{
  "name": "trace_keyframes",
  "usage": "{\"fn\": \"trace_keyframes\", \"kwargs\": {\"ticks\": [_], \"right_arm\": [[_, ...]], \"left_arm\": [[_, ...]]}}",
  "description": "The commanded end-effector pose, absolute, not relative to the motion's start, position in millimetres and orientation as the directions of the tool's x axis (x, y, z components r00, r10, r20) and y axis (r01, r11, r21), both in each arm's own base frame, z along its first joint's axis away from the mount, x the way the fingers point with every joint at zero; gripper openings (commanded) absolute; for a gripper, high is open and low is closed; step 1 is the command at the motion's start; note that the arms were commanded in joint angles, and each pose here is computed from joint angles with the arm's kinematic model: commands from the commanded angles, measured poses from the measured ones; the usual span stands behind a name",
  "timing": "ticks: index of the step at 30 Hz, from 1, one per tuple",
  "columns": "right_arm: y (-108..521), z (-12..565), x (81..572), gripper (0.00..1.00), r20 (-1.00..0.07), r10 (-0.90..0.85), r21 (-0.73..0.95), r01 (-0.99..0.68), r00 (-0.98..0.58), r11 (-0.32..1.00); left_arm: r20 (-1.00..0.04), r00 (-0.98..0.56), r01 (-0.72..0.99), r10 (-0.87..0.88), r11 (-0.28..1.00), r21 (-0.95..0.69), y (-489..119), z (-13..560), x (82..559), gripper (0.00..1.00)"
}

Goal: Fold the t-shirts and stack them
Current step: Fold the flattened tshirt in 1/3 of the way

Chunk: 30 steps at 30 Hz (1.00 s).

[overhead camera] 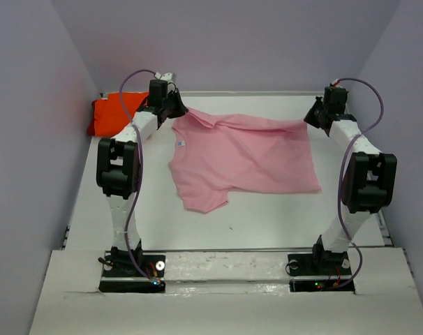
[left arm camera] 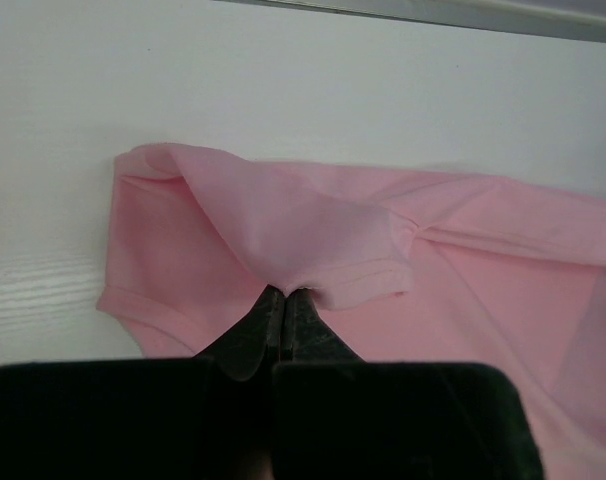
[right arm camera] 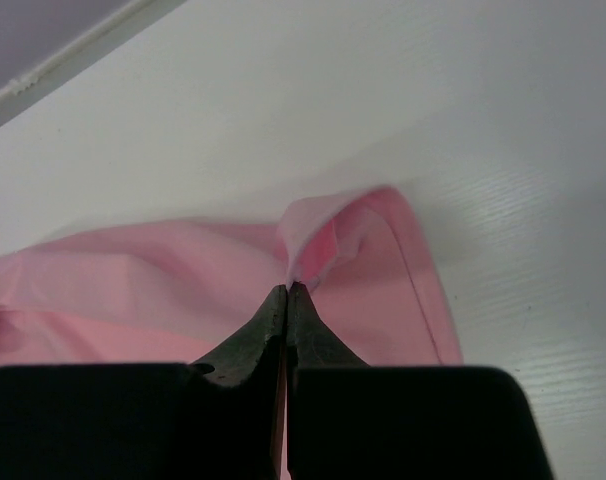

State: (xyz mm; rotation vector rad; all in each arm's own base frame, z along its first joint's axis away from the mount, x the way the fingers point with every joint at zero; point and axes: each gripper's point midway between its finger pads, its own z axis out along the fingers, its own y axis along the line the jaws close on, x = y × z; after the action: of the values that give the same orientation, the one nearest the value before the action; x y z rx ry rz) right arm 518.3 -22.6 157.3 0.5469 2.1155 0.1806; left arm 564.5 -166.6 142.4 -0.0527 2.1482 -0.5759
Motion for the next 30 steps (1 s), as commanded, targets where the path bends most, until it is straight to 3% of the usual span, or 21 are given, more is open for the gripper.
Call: {"fn": "trace_keyframes", "kwargs": {"ticks": [1,16,30], "right_arm": [[-19,191,513,0.00,-0.787,0.450,0.352,0.293,-0.422,0.889],[-36,187,487,0.00,-0.792,0.422,0.267,0.371,-0.441,0.889],[-29,119,452,0.00,-0.689,0.459,0.244,0.418,-0.560,0.875]], "left_arm": [[-0.798,-0.539,0.243,-0.270,0.857,-0.454,-171,207,551,0.00],[-0.773,-0.572,0.260,-0.273,0.834,-0.487,-169,215,511,0.00],[-0.572,-0.774,0.180,-0.272,0.771,-0.611,-184,149,469,0.00]]}}
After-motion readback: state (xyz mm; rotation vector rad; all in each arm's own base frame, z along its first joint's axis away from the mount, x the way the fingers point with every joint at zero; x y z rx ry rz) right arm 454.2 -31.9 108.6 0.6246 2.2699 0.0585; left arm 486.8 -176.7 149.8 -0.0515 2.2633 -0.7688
